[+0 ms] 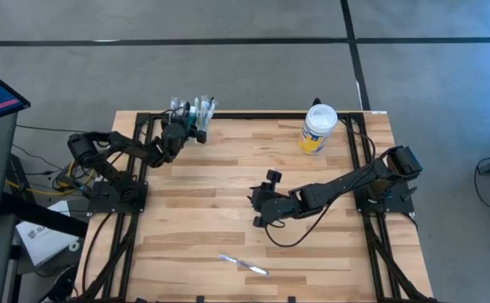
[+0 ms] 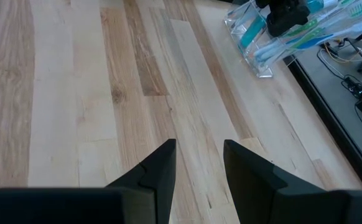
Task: Pick & Place toothbrushing station
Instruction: Put the blue mouthwash into the transparent organizer
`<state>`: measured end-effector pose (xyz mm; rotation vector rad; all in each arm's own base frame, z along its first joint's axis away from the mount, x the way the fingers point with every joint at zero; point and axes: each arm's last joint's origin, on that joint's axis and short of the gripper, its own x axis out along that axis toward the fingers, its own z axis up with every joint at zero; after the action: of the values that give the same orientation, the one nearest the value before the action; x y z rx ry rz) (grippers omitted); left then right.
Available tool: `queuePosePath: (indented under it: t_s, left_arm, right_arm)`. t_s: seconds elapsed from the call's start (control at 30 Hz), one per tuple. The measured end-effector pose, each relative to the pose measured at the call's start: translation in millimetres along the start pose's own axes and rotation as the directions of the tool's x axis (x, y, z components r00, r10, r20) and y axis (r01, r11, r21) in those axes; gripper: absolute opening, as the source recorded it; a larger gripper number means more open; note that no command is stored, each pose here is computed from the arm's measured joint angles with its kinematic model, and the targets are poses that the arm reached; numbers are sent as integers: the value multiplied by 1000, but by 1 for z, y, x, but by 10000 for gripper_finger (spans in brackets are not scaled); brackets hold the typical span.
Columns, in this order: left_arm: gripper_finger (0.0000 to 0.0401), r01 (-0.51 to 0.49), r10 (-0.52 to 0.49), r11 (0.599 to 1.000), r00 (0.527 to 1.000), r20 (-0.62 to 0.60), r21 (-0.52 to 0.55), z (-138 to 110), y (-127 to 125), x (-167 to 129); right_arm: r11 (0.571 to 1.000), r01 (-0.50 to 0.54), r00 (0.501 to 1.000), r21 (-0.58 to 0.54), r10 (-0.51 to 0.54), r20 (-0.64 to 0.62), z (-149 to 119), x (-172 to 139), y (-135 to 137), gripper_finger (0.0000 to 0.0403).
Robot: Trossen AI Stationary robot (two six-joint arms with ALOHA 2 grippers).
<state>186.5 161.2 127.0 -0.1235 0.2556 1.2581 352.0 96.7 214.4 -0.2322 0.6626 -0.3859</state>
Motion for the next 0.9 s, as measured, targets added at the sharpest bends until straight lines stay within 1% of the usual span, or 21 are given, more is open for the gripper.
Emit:
queuePosePath:
  t_s: [0.27, 0.6, 0.9]
  left_arm:
    - [101, 4, -4, 1000, 1000, -20, 13, -6, 1, -4]
    - [101, 10, -10, 1000, 1000, -27, -6, -7, 1, -4]
    - [90, 15, -14, 1000, 999, -50, 10, -10, -2, -6]
  right_arm:
    - [1000, 0, 1000, -2, 0, -2, 0, 0, 0, 124]
    - [1000, 0, 1000, -1, 0, -2, 0, 0, 0, 124]
    - [1000, 0, 1000, -3, 0, -4, -1, 0, 0, 124]
